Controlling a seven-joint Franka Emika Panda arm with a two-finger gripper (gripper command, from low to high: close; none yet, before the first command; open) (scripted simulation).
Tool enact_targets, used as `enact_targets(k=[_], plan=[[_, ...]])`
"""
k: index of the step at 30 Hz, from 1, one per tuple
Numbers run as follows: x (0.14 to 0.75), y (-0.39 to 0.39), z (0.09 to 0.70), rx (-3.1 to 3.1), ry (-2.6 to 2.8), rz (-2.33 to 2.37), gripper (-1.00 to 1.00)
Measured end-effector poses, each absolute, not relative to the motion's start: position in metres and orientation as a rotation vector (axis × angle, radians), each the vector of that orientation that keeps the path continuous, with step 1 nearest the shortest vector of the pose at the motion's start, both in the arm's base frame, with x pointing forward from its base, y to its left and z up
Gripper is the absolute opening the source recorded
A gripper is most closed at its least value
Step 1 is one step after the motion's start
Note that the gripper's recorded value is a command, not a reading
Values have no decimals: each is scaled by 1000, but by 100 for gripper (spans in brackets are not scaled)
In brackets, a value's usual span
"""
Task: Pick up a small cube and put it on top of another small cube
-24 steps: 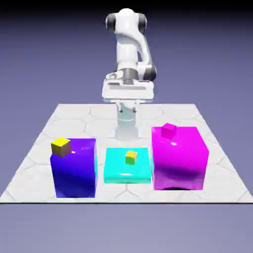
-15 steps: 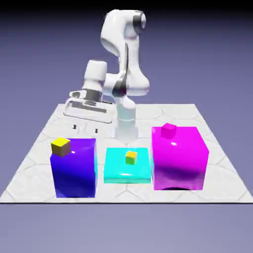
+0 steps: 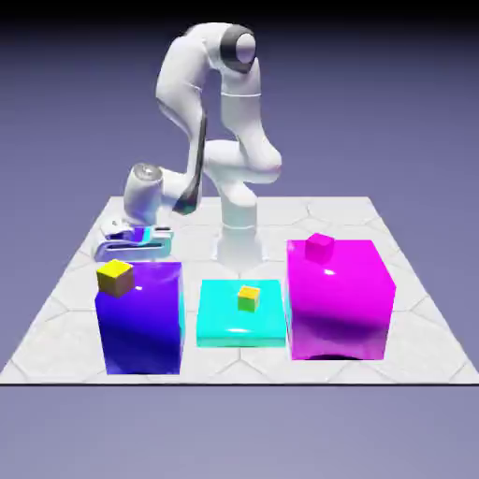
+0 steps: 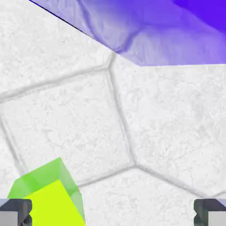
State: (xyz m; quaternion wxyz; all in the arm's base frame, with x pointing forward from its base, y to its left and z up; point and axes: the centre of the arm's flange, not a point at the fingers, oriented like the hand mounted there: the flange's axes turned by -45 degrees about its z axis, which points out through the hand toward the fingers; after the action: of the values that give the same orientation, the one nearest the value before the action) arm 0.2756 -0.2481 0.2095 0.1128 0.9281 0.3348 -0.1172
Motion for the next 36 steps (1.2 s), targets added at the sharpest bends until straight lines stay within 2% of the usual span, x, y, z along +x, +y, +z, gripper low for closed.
enact_targets(k=[4, 13, 14, 26, 28, 33, 36], plan=[[251, -233, 184, 2596, 1323, -527, 0], [238, -250, 119, 2599, 1317, -526, 0], [238, -250, 118, 2599, 1318, -526, -100], [250, -234, 184, 2599, 1320, -528, -100], [256, -272, 215, 2613, 1091, -472, -100], [342, -278, 311, 2544, 830, -394, -100], [391, -232, 347, 2518, 858, -361, -100]])
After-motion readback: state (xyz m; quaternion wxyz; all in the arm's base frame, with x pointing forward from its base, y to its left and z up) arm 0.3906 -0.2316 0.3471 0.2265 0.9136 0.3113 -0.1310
